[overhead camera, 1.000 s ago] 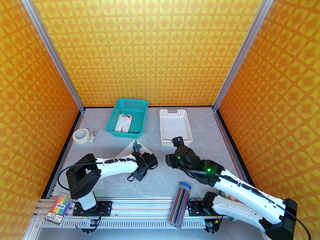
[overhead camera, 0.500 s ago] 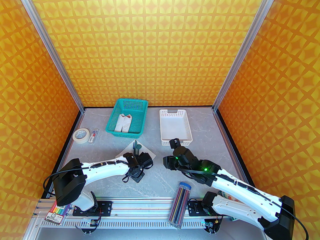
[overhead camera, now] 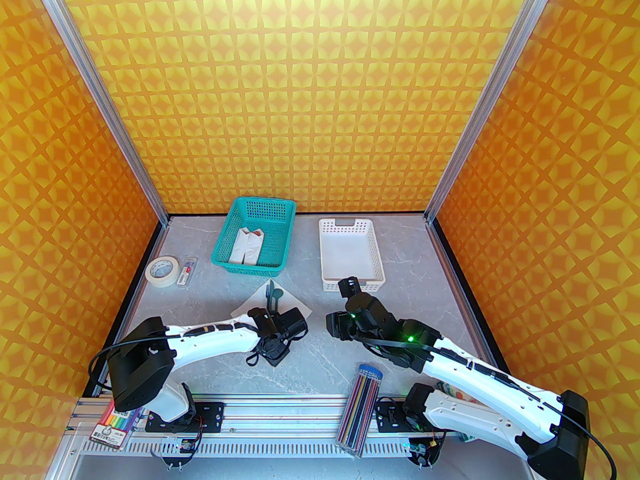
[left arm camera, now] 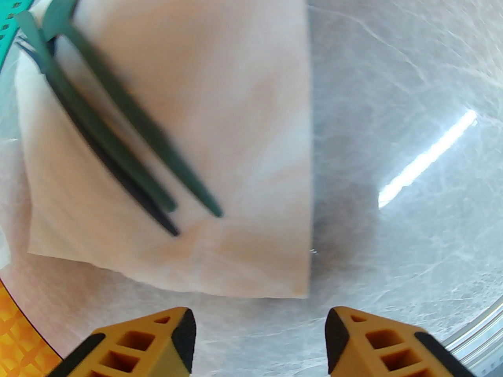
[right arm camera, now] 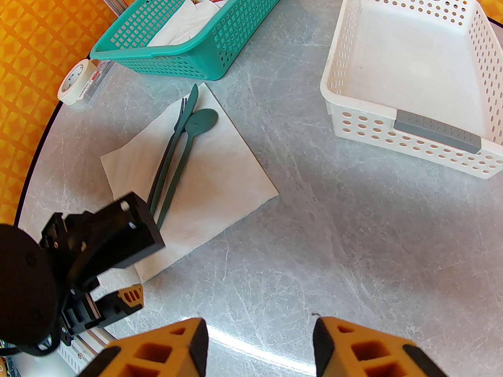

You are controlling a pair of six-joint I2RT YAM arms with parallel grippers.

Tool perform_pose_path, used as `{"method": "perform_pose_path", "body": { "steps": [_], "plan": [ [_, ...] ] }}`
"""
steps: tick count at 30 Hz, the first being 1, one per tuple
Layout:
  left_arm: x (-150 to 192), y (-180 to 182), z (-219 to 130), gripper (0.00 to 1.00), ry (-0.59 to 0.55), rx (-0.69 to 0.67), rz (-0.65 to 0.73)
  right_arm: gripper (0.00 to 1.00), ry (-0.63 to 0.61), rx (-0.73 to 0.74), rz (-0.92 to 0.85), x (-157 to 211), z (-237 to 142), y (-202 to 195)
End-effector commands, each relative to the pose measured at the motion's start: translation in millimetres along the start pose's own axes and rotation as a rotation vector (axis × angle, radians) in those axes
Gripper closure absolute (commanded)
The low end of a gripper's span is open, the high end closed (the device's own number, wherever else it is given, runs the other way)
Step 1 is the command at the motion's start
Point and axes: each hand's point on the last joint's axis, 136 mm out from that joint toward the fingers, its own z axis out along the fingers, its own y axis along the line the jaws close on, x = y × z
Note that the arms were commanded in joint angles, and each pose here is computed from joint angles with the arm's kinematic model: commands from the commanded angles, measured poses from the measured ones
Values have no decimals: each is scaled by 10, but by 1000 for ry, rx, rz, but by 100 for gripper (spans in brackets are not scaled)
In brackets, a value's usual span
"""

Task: Place the utensils on the paper napkin and roll it up

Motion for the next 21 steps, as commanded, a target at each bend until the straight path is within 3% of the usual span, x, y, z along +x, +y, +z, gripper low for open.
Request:
{"method": "perform_pose_path", "body": {
  "steps": [1, 13, 21],
  "plan": [
    [14, -129, 79, 48, 24, 29, 21, 50, -6, -10, -12, 8, 5, 14],
    [46, -146, 187, 62, 45, 21, 7, 50, -6, -7, -11, 21, 11, 0],
    [69, -147, 256, 64, 70, 9, 4, 50, -7, -3, -11, 24, 0, -12]
  ]
}}
